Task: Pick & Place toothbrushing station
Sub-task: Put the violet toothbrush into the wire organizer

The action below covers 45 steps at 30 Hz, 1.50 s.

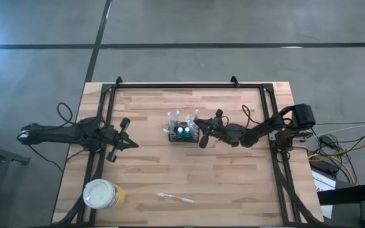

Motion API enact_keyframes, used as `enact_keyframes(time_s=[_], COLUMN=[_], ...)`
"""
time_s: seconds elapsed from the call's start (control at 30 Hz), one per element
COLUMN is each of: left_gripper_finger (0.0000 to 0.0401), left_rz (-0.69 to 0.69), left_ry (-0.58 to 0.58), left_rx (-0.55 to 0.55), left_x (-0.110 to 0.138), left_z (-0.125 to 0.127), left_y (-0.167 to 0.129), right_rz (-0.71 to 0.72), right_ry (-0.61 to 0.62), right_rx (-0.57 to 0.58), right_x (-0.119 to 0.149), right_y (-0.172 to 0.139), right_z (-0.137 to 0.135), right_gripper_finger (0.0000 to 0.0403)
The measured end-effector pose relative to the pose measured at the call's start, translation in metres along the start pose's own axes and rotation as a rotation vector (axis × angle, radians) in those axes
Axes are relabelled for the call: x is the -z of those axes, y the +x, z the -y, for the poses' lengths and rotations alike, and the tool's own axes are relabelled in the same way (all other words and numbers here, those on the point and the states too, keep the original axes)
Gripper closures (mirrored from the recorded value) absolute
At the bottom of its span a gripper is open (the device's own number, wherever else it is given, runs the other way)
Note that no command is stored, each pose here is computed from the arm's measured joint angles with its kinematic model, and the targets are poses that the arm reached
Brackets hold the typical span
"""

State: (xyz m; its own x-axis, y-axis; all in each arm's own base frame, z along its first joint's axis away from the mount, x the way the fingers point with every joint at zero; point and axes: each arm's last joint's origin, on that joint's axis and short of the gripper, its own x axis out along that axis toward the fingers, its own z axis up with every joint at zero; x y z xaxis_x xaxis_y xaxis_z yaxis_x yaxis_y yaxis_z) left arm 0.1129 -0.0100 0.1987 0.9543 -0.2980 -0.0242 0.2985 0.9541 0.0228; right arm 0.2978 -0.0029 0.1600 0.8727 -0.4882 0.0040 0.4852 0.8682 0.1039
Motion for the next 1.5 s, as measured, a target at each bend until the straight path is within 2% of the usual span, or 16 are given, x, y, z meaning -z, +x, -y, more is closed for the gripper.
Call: enact_keyframes(time_s=[0.67, 0.9, 1.23, 1.5], left_gripper_finger=[0.0392, 0.0391, 0.0391, 0.0392], left_rz=[-0.012, -0.012, -0.012, -0.012], left_ry=[-0.004, -0.009, -0.018, -0.019], left_rx=[0.0, 0.0, 0.0, 0.0], left_x=[0.004, 0.004, 0.004, 0.004], left_z=[0.0, 0.0, 0.0, 0.0], left_y=[0.0, 0.0, 0.0, 0.0], right_rz=[-0.073, -0.058, -0.054, -0.007], right_ry=[0.001, 0.052, 0.058, 0.046], right_rx=[0.009, -0.001, -0.005, -0.002], right_x=[0.036, 0.032, 0.03, 0.016], right_y=[0.006, 0.006, 0.005, 0.004], right_z=[0.0, -0.001, -0.002, -0.002], right_gripper_finger=[0.0388, 0.0332, 0.0252, 0.0228])
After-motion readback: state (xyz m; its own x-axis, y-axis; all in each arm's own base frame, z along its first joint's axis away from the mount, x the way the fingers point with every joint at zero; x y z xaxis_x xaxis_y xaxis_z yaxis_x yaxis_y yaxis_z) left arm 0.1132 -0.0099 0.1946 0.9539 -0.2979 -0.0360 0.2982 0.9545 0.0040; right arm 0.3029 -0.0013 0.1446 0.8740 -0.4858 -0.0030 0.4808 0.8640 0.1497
